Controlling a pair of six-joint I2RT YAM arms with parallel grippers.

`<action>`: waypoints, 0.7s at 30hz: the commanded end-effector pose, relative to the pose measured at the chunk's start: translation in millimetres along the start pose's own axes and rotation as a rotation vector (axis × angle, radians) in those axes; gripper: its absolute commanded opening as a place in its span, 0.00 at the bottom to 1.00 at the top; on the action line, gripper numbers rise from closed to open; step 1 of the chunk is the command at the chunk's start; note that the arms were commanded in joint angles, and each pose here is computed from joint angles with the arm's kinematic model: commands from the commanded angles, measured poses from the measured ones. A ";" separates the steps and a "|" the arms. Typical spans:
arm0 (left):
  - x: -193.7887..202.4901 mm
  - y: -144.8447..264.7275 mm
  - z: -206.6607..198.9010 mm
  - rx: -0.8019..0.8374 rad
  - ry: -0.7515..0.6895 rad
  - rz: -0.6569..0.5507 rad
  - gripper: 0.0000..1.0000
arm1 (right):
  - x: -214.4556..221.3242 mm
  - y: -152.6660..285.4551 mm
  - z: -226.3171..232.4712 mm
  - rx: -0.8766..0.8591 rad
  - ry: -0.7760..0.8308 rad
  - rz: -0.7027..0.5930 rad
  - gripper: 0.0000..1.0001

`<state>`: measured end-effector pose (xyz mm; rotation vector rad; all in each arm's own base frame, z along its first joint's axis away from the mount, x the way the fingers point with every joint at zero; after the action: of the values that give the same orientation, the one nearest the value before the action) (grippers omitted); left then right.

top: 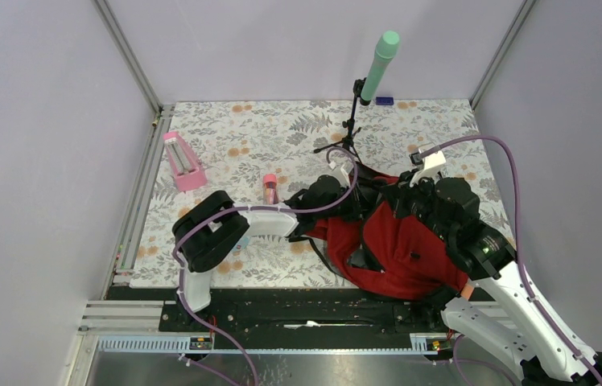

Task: Pack the student bag
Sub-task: Place the book in the student bag.

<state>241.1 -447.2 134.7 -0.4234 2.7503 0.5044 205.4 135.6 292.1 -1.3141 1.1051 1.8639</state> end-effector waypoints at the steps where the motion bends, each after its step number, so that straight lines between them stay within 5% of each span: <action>1: -11.4 -10.1 -32.3 0.038 -0.139 -0.040 0.00 | -22.2 0.2 1.9 -0.005 -0.010 -0.099 0.00; 4: -18.1 -4.5 -22.6 -0.045 -0.214 -0.071 0.13 | -22.2 2.0 -1.6 0.015 -0.005 -0.108 0.00; 13: -41.4 33.8 -16.1 -0.217 -0.410 -0.171 0.74 | -23.1 8.7 -27.9 0.190 -0.034 -0.154 0.00; 21: -57.3 90.7 -50.0 -0.180 -0.455 -0.297 0.91 | -44.1 20.9 -59.0 0.420 -0.010 -0.208 0.00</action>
<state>247.7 -394.6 190.9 -0.5406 2.2652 0.7213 216.7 97.9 292.3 -1.1813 1.2244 1.6152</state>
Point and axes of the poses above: each gripper's point midway between its finger pads, its own y axis back along the fingers, its own z axis along the line the jaws close on, x = y × z, the point moved 3 cm from there along y, back along the fingers, and after that the axes turned 2 degrees about y, right-handed, at the moved point
